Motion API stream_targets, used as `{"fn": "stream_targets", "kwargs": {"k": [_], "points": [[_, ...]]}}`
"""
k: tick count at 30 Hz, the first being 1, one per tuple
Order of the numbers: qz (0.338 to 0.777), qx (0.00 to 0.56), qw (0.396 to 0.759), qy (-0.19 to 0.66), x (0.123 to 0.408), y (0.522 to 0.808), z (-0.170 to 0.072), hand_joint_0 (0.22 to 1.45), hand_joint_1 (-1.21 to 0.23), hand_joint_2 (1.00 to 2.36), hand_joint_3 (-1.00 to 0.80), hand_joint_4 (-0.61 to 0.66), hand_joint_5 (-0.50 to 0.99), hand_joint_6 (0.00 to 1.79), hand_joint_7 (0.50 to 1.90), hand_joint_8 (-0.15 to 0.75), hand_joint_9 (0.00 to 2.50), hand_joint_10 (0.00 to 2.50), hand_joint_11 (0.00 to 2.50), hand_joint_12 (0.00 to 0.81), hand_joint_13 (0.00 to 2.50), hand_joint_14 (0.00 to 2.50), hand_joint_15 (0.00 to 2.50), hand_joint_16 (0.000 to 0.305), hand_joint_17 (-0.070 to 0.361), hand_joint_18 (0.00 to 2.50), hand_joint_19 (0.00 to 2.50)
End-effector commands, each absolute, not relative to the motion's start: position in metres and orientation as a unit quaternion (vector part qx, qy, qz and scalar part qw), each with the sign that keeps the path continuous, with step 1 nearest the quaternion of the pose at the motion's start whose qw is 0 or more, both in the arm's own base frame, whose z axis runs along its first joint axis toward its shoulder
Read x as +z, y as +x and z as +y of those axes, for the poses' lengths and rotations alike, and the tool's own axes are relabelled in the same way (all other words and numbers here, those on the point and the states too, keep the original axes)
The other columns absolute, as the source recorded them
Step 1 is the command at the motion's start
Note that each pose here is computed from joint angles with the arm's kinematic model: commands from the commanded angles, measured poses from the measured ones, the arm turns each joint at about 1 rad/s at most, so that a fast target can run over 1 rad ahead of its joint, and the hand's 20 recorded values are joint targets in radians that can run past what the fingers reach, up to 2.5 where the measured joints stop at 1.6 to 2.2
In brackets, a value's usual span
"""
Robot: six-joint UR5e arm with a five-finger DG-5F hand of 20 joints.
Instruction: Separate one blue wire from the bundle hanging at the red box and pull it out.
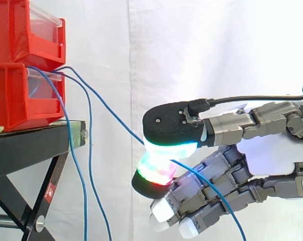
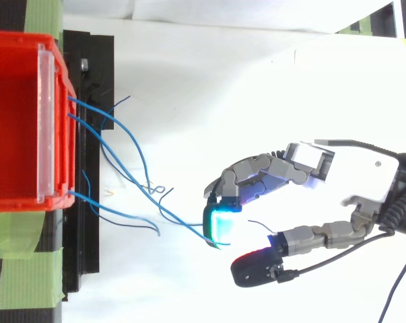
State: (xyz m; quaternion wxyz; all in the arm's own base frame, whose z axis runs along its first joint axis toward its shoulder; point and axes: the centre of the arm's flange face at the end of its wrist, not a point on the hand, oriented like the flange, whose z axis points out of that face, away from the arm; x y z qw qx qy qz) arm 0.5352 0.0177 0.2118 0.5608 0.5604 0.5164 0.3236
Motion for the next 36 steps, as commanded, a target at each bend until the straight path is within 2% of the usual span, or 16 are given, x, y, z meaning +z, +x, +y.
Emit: {"fn": "stream_targets", "kwargs": {"k": [1, 36], "points": [[0.516, 0.324, 0.561, 0.561, 0.2118, 0.5352, 0.0177, 0.59, -0.77, 1.02, 0.01, 0.07, -0.15, 0.83, 1.3, 0.315, 0.8, 0.02, 0.74, 0.367, 0.4, 0.02, 0.47, 0.053, 0.12, 0.28, 0.58], [0.517, 0.324, 0.56, 0.56, 0.2117, 0.5352, 0.0178, 0.59, -0.77, 1.02, 0.01, 0.07, -0.15, 0.83, 1.28, 0.316, 0.81, 0.02, 0.75, 0.367, 0.41, 0.02, 0.47, 0.053, 0.118, 0.28, 0.58]]}}
